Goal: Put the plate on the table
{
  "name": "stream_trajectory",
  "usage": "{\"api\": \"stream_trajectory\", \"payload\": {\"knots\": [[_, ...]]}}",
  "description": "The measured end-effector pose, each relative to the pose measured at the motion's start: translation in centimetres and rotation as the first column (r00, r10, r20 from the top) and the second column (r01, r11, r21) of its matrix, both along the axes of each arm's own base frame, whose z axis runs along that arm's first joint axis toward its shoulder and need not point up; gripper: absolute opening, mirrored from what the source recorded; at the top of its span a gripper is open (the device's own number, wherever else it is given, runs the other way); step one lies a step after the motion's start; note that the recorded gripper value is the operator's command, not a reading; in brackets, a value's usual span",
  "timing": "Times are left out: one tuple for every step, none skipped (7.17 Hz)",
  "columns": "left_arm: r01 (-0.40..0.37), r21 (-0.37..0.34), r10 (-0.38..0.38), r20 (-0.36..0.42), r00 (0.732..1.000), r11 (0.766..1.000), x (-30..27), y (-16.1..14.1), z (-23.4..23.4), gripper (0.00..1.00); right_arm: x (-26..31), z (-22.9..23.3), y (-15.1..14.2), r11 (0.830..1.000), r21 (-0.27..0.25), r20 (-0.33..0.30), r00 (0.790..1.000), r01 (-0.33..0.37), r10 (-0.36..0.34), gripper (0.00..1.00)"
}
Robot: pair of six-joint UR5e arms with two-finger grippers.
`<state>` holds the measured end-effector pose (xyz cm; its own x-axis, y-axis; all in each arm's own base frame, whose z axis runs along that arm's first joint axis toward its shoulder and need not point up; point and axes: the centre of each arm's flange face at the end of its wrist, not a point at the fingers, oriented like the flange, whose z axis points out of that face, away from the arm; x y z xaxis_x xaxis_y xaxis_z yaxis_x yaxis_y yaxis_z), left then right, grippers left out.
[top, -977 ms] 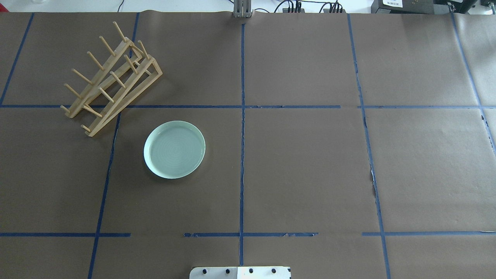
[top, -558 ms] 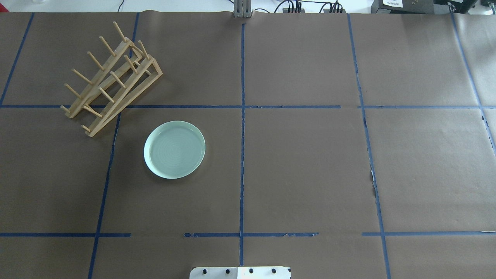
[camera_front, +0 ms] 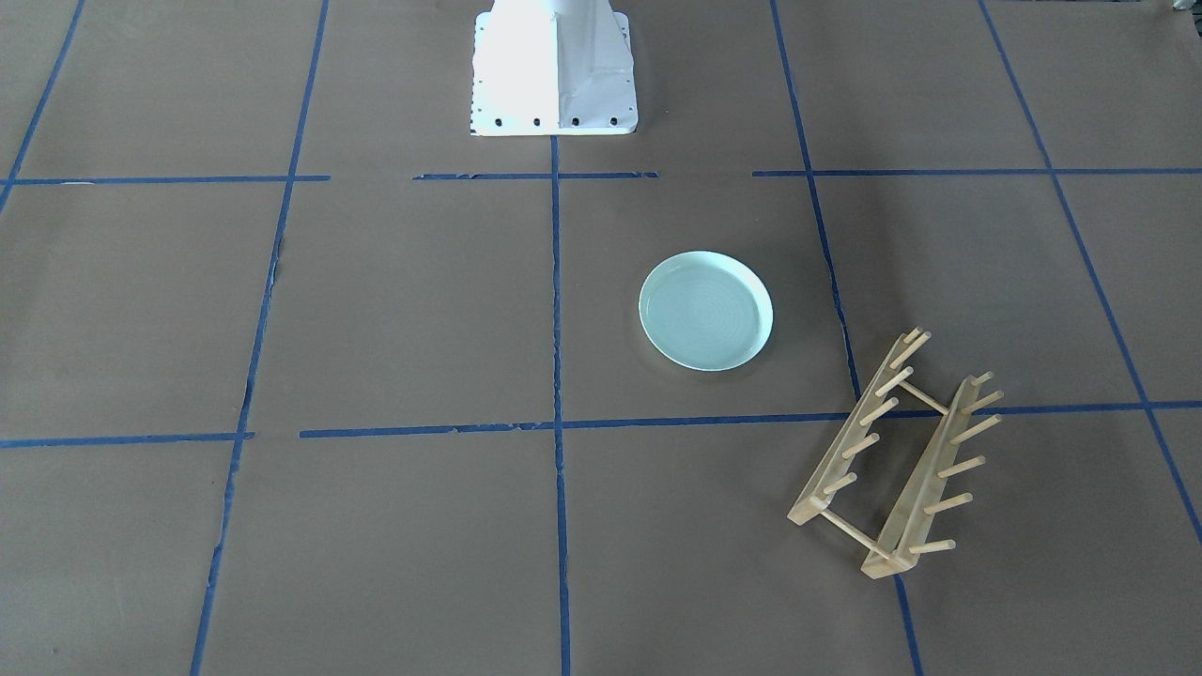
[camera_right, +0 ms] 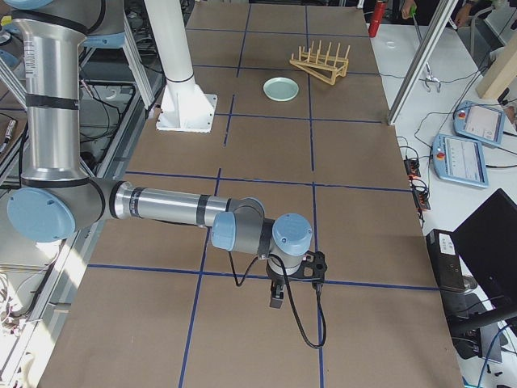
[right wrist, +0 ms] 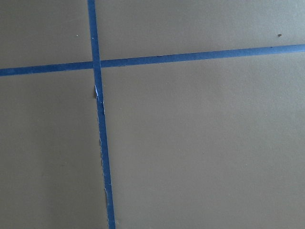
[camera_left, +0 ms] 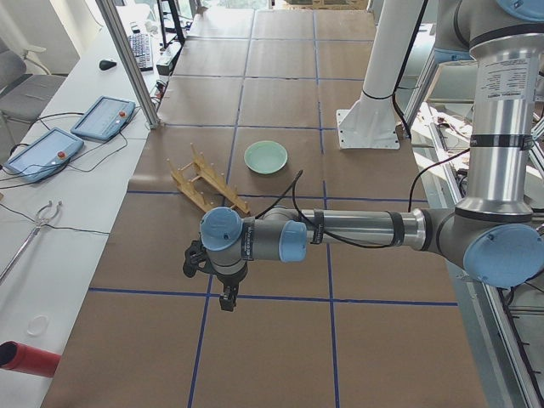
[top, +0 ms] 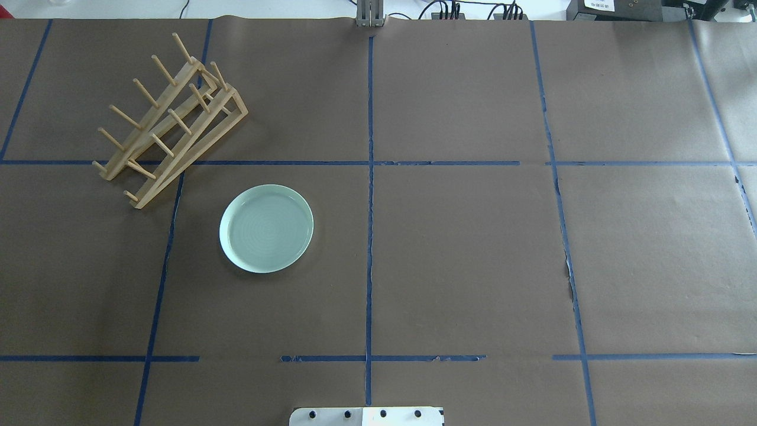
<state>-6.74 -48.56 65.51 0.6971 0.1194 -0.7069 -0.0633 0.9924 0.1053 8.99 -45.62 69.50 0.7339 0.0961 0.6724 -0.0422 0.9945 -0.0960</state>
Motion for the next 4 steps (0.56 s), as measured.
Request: {"api": "stream_trajectory", "payload": {"knots": [[0.009,-0.01,-0.009,0.0,1.0,1.0,-0.02,0.02,0.16,1.0,0.0,0.0,0.0,1.0,0.0,0.0,1.0,0.0,0.0,1.0],[0.032,-0.035,-0.032,0.0,0.999,0.999,-0.04,0.05,0.27,1.0,0.0,0.0,0.0,1.0,0.0,0.0,1.0,0.0,0.0,1.0],[0.067,-0.07,-0.067,0.001,0.998,0.995,-0.04,0.04,0.27,1.0,0.0,0.0,0.0,1.0,0.0,0.0,1.0,0.0,0.0,1.0],[0.084,-0.088,-0.084,0.002,0.996,0.993,-0.05,0.06,0.33,1.0,0.0,0.0,0.0,1.0,0.0,0.0,1.0,0.0,0.0,1.0]]}}
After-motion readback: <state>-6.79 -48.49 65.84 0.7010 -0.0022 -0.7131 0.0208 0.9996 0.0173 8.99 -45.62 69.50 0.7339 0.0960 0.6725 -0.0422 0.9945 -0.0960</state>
